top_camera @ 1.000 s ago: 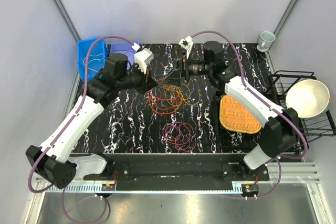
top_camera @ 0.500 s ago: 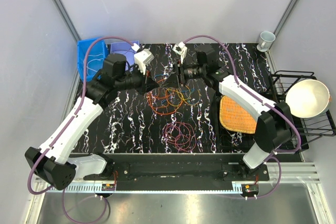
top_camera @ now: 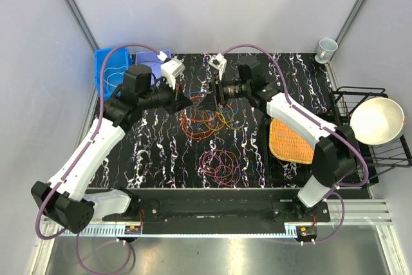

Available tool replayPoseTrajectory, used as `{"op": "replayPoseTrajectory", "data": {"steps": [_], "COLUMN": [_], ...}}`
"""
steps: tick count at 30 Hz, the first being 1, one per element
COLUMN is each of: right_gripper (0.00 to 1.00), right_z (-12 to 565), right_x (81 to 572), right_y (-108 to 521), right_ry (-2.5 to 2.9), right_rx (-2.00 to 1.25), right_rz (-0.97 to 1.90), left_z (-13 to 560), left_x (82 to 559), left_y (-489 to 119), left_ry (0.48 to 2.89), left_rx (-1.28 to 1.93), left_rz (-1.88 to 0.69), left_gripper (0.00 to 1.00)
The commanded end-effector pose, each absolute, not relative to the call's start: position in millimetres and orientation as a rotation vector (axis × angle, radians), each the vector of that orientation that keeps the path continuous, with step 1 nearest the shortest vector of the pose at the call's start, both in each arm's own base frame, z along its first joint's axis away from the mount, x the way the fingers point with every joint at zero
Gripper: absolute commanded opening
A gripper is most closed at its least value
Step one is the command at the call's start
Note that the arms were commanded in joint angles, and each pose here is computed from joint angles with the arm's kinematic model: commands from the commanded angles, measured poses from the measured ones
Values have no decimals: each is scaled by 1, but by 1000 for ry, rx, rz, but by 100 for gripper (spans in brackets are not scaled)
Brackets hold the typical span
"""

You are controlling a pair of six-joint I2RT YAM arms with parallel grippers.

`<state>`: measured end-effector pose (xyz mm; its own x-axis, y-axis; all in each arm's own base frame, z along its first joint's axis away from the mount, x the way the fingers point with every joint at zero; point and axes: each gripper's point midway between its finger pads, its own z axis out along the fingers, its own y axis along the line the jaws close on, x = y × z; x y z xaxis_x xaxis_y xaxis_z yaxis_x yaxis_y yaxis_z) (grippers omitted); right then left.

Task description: Untangle the cables

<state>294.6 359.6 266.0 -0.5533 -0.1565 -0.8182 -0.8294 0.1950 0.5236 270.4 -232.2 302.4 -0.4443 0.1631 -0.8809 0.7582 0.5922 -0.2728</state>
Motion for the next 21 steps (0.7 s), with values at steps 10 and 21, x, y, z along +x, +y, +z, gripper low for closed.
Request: {"op": "replayPoseTrajectory", "data": {"steps": [10, 21], "right_gripper": [47, 0], "right_z": [284, 288], "right_x": [274, 281], "right_y": [372, 372], "right_ry": [1757, 1777], "right_rx": [-1032, -981], "right_rz": [1445, 1413], "left_z": [326, 315], "left_x": [269, 291], "left_y": [-243, -222], "left_ry": [1826, 1922], "left_rx": [753, 592], "left_rz": [-1021, -864], "left_gripper": [0, 26]}}
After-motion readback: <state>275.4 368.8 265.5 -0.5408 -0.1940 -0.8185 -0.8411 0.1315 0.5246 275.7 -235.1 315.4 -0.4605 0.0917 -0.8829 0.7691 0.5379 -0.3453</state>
